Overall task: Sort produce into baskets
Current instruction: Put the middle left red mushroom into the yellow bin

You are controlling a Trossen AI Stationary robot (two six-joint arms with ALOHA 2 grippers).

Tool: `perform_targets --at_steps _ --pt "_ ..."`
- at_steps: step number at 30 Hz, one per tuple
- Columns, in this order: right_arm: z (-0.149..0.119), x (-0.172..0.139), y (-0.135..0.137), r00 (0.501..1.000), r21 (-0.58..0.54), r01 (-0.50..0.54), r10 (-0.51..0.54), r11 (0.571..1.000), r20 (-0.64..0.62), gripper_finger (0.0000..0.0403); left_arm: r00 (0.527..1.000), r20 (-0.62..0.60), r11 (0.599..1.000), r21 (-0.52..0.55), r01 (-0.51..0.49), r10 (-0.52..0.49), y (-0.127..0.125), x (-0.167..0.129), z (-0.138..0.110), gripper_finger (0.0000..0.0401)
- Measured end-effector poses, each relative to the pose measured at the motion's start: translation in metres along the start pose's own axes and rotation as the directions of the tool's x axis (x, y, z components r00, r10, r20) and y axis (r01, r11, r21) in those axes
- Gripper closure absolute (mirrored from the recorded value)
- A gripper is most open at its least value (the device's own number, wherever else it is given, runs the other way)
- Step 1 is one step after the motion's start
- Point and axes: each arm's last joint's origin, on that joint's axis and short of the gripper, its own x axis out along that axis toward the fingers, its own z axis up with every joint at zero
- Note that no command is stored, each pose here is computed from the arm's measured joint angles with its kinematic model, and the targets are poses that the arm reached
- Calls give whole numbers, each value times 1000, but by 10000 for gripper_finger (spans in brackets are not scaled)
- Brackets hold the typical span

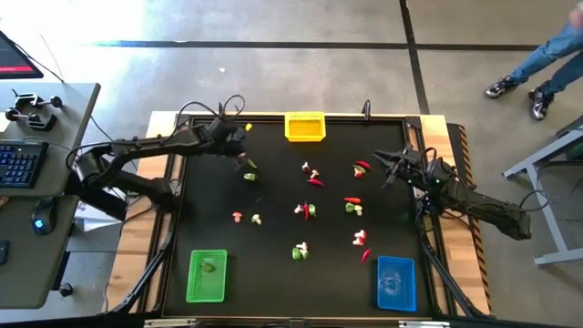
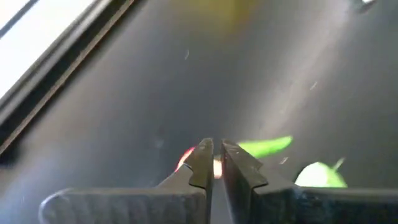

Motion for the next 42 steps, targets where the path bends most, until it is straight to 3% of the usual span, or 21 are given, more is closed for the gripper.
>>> perform_targets --at_steps 10,15,20,33,42 --pt "0 0 0 1000 3 -15 15 1000 -4 284 992 -120 998 60 -22 29 9 27 -9 284" --pt "0 0 1 1000 5 -20 20 1000 -5 284 988 -149 998 54 -42 50 16 40 -12 268" --pt "0 0 1 1000 4 -21 21 1000 -5 284 986 -163 998 54 -13 21 18 45 -14 286" --pt "0 0 1 1000 3 -21 21 1000 -6 284 987 -163 991 130 21 0 21 45 -12 394" --pt "0 0 1 1000 49 -21 21 999 -2 284 999 51 984 176 9 -18 27 23 40 399"
